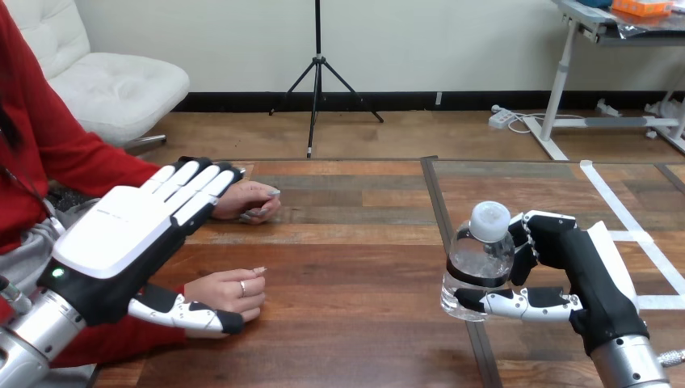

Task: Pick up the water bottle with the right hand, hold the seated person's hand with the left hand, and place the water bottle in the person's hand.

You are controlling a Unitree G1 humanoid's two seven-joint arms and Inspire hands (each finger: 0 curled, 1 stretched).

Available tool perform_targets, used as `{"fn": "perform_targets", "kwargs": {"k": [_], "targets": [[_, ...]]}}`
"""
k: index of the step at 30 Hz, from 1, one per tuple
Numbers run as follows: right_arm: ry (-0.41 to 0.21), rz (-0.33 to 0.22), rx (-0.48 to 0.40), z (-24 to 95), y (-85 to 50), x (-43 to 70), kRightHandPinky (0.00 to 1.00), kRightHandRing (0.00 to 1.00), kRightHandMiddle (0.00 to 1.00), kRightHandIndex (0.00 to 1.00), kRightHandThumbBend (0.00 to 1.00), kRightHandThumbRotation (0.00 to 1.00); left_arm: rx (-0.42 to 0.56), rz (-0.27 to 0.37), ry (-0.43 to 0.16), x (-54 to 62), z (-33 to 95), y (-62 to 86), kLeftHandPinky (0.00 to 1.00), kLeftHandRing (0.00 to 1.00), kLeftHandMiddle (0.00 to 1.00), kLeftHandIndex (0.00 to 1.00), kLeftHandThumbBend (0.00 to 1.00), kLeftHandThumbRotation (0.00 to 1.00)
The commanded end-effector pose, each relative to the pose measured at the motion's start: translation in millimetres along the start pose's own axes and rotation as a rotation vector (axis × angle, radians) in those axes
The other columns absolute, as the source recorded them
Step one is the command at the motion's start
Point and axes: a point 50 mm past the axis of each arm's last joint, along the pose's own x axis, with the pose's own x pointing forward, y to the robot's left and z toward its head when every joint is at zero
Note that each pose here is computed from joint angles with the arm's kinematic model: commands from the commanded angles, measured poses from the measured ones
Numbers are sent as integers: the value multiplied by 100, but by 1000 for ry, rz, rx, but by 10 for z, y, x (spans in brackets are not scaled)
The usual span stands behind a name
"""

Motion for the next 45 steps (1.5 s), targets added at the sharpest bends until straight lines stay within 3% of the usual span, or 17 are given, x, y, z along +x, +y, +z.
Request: {"fn": "perform_targets", "kwargs": {"k": [1,12,28,38,45], "targets": [[-115,-22,13,225,-50,137,29,34,42,43,87,3,59,26,-1,109,-126,182,95,100,100,100,100,73],[-119,-22,10,273,-49,140,30,35,42,43,86,0,73,-66,24,131,-257,185,94,100,99,100,100,70],[-126,-29,3,337,-75,136,29,34,42,43,84,0,150,-267,85,244,-384,167,96,98,98,100,100,68],[-140,-37,-3,385,-102,132,29,34,42,43,84,0,186,-354,122,302,-456,98,94,95,95,98,100,65],[-139,-41,6,423,-115,129,29,33,41,43,83,0,219,-377,142,342,-506,18,92,93,93,97,100,66]]}}
